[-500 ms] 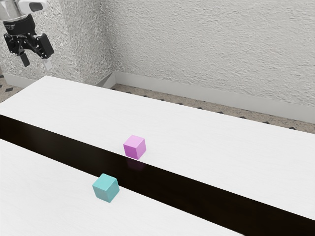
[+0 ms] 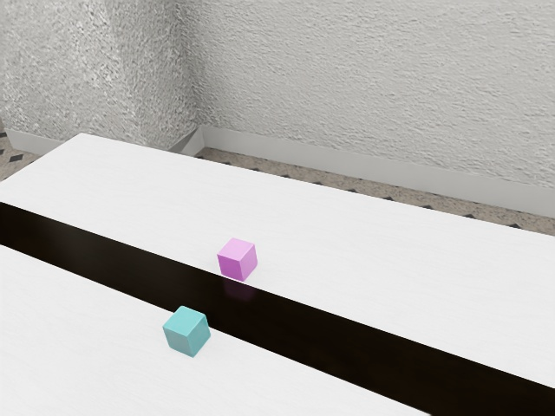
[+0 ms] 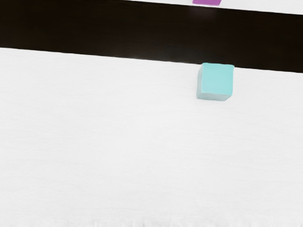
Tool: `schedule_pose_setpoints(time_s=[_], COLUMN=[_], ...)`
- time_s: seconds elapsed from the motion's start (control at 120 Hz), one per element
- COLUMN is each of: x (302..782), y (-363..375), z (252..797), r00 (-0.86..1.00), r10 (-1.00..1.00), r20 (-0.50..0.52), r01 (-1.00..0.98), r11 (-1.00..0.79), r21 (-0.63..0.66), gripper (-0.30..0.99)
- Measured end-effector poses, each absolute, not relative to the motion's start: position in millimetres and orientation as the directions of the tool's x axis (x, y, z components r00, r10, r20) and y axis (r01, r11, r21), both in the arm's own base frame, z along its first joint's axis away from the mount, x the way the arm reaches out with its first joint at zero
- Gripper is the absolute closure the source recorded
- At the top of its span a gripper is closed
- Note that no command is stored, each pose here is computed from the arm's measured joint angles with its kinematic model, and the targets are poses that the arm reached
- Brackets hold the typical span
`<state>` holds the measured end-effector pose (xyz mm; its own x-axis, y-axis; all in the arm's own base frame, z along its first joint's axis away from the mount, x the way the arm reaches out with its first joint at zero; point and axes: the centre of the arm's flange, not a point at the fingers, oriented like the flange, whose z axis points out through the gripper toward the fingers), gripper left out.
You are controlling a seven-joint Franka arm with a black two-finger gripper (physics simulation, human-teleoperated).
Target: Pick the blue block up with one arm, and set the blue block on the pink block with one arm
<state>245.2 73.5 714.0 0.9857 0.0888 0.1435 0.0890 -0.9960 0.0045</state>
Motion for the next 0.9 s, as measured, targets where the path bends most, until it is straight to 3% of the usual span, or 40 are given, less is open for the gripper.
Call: schedule_pose_setpoints(time_s=[0.1,0.2,0.267,0.425,0.558,0.692,0.9], x=[267.5,326.6,355.1,393.8,426.3,448.6,463.6], y=[75.1,60.4,45.8,5.0,-16.7,-16.8,-20.8], z=[625.1,524.6,468.6,425.9,375.6,335.9,333.5], r00=[0.993,0.988,0.982,0.987,0.968,0.949,0.961], r10=[0.115,0.116,0.127,0.144,0.244,0.314,0.265], r20=[0.035,-0.103,-0.140,-0.072,-0.061,-0.037,0.077], r01=[0.115,0.115,0.124,0.140,0.248,0.316,0.254], r11=[-0.993,-0.993,-0.992,-0.989,-0.965,-0.937,-0.958], r21=[0.006,-0.023,-0.032,-0.050,0.088,0.146,0.136], gripper=[0.00,0.00,0.00,0.00,0.00,0.00,0.00])
